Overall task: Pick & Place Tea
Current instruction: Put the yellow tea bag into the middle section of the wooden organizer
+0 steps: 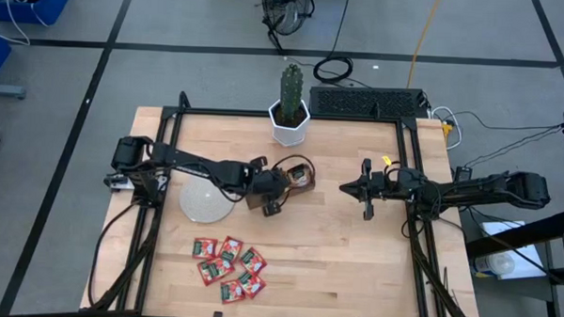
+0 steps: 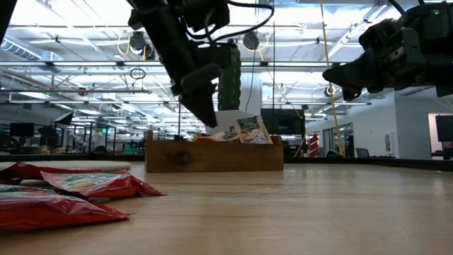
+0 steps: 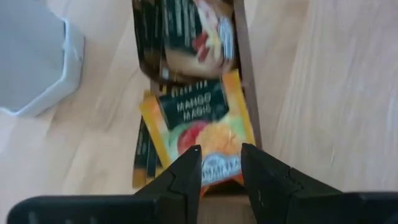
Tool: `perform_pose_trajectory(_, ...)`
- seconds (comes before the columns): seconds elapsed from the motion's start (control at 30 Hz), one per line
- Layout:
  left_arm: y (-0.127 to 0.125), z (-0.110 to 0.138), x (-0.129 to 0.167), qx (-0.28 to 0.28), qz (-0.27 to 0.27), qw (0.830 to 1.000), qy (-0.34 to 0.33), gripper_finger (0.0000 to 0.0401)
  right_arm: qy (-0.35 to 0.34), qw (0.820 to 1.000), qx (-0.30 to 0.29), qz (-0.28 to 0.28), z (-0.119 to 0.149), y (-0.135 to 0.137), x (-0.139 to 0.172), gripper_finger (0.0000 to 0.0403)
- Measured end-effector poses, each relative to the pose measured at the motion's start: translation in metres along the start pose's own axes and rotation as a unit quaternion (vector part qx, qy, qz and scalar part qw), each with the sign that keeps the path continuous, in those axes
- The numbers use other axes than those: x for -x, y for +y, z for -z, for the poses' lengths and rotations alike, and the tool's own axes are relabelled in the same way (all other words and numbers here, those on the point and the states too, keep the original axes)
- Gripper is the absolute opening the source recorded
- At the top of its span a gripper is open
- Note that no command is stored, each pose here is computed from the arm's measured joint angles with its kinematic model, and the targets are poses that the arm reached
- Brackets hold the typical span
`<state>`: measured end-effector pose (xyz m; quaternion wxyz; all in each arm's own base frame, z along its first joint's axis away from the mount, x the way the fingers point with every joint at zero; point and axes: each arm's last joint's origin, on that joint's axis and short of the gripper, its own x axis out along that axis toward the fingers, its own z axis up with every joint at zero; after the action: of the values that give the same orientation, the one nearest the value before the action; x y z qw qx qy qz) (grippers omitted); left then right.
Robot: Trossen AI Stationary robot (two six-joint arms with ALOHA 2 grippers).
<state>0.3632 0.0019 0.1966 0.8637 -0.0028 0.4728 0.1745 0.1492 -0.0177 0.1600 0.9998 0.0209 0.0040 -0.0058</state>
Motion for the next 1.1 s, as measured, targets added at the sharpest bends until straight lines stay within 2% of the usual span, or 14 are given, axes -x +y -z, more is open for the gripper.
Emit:
perform_pose_trajectory(0.23, 0.003, 0.004, -0.001, 0.019, -0.007, 1.0, 0.02, 0.0117, 0.0, 1.0, 0.0, 0.0, 0.0, 0.0, 0.0, 0.0)
perform_pose_trajectory(0.5, -0.005, 0.011, -0.026, 0.014, 0.0, 0.999, 0.043, 0.0117, -0.001, 1.0, 0.0, 0.0, 0.0, 0.0, 0.0, 0.0)
perform_pose_trajectory(0.67, -0.006, 0.011, -0.03, 0.018, -0.005, 0.999, 0.04, 0.0117, 0.001, 1.0, 0.0, 0.0, 0.0, 0.0, 0.0, 0.0)
perform_pose_trajectory(0.87, -0.003, 0.01, -0.031, 0.05, -0.054, 0.997, 0.027, 0.0117, 0.0, 1.0, 0.0, 0.0, 0.0, 0.0, 0.0, 0.0)
perform_pose_trajectory(1.1, 0.0, 0.017, -0.037, 0.076, -0.04, 0.996, 0.026, 0.0117, 0.0, 1.0, 0.0, 0.0, 0.0, 0.0, 0.0, 0.0)
